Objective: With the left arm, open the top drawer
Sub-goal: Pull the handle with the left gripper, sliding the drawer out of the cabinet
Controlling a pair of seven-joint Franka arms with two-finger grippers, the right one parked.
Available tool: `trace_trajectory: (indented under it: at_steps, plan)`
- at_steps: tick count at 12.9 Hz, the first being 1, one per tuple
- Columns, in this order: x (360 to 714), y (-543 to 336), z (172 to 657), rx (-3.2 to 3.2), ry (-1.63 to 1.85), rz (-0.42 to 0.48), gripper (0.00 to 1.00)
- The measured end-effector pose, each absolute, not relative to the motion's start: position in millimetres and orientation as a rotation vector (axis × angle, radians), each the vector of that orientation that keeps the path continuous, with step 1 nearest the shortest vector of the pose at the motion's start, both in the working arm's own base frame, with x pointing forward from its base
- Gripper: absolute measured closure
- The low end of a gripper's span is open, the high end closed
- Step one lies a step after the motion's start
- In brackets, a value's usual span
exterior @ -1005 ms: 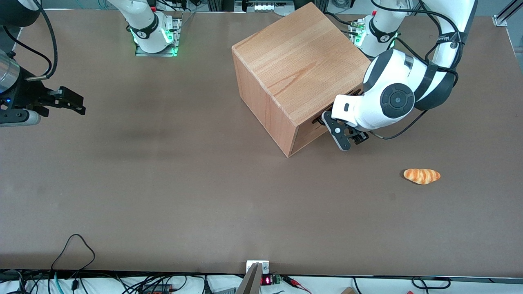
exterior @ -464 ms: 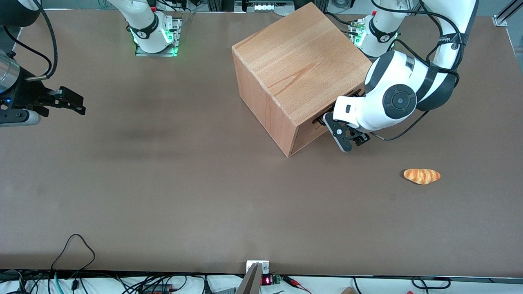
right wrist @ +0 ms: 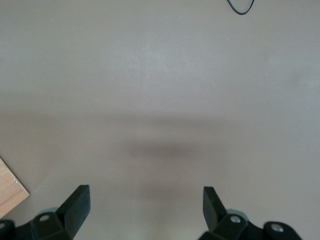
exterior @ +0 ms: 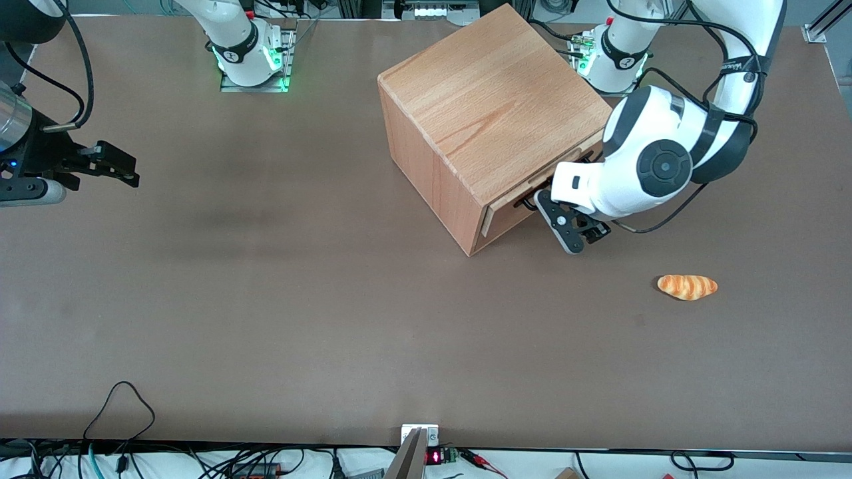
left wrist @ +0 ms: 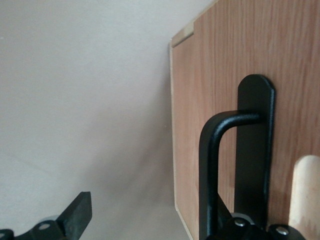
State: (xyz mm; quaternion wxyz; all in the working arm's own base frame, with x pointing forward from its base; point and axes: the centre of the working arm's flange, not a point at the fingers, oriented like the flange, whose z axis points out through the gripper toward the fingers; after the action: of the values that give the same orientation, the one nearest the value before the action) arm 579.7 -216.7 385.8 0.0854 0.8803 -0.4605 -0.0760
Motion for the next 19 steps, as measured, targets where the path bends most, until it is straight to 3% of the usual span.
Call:
trace_trajectory:
  at_steps: [19]
  plan:
    - [651.3, -149.4, 391.5, 2.685, -1.337, -0.093, 0.00]
